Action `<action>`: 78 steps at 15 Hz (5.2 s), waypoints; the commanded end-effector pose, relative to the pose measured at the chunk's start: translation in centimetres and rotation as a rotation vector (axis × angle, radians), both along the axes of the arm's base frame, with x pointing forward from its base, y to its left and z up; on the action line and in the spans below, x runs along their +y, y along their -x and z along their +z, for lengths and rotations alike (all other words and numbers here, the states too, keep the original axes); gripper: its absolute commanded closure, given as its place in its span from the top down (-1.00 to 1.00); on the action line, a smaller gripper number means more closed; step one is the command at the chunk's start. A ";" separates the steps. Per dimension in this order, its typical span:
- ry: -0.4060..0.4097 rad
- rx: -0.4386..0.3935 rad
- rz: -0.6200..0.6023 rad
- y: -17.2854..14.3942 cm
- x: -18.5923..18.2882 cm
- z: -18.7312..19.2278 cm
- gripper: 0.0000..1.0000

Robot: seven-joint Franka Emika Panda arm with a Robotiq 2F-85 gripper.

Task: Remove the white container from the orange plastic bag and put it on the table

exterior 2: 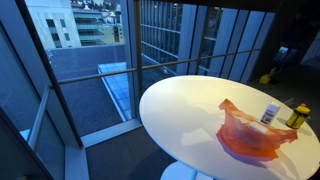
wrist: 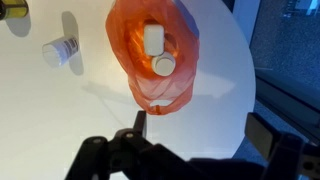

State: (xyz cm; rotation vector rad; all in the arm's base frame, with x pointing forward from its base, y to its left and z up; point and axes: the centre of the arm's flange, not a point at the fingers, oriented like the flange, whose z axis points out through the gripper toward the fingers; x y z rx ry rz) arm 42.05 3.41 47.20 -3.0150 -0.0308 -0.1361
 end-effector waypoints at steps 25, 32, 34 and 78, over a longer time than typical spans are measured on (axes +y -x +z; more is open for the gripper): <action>0.160 0.169 0.069 -3.9 0.2 -17.3 1.00; 0.176 0.116 0.131 -4.0 1.3 -19.4 1.00; 0.178 0.138 0.133 -4.2 1.2 -20.0 1.00; 0.127 -0.011 0.028 -6.5 -4.6 -10.5 -0.61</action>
